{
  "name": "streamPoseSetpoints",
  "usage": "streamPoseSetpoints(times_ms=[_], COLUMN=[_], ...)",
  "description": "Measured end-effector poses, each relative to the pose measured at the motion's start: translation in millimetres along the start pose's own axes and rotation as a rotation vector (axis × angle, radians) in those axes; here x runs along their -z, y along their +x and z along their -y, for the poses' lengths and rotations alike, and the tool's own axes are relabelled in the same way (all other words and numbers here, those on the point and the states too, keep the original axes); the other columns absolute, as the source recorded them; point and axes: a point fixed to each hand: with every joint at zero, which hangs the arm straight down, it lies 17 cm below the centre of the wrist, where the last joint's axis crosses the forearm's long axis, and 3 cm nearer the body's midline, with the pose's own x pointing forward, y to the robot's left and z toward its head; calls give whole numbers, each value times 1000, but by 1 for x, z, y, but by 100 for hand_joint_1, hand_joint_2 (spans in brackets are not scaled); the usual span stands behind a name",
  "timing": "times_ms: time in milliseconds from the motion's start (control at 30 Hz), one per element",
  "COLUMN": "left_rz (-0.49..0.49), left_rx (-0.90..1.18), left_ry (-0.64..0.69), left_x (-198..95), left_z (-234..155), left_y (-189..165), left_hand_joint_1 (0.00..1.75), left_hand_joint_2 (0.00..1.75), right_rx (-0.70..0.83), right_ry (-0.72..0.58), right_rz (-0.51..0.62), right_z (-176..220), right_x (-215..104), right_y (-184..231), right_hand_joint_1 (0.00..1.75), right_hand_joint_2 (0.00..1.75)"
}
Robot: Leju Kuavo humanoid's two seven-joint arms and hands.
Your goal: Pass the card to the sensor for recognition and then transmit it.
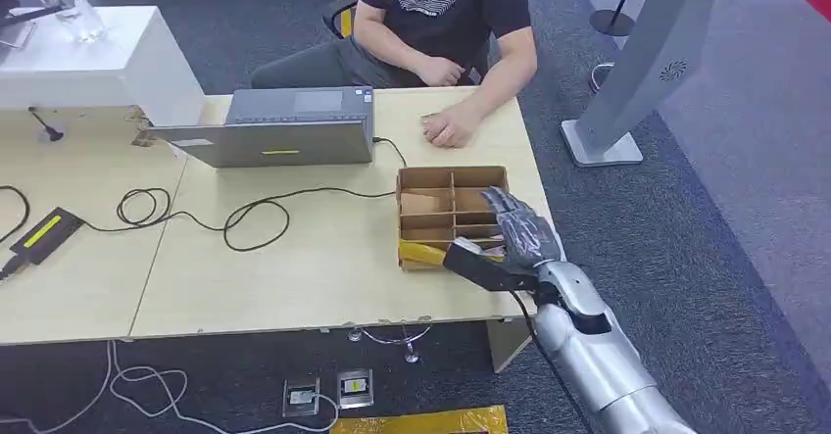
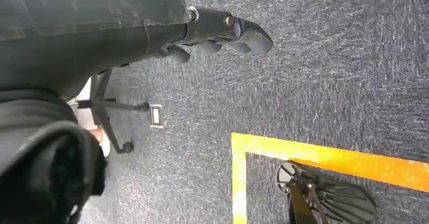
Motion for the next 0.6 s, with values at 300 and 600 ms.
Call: streamPoseSetpoints(times_ms=[300, 600], left_rz=[-4, -4], left_rx=[0, -1], left_ry=[2, 5], left_x=[0, 0], left_z=[-1, -3], left_y=[-1, -1], left_hand_joint_1=[0, 0], left_hand_joint_2=[0, 0], right_rx=[-1, 2], right_ry=[-1, -13], right_rz=[-21, -5], right_z=[2, 8], right_x=[2, 3], right_y=[-7, -9], right_hand_joint_1=[0, 175], right_hand_joint_2=[175, 175])
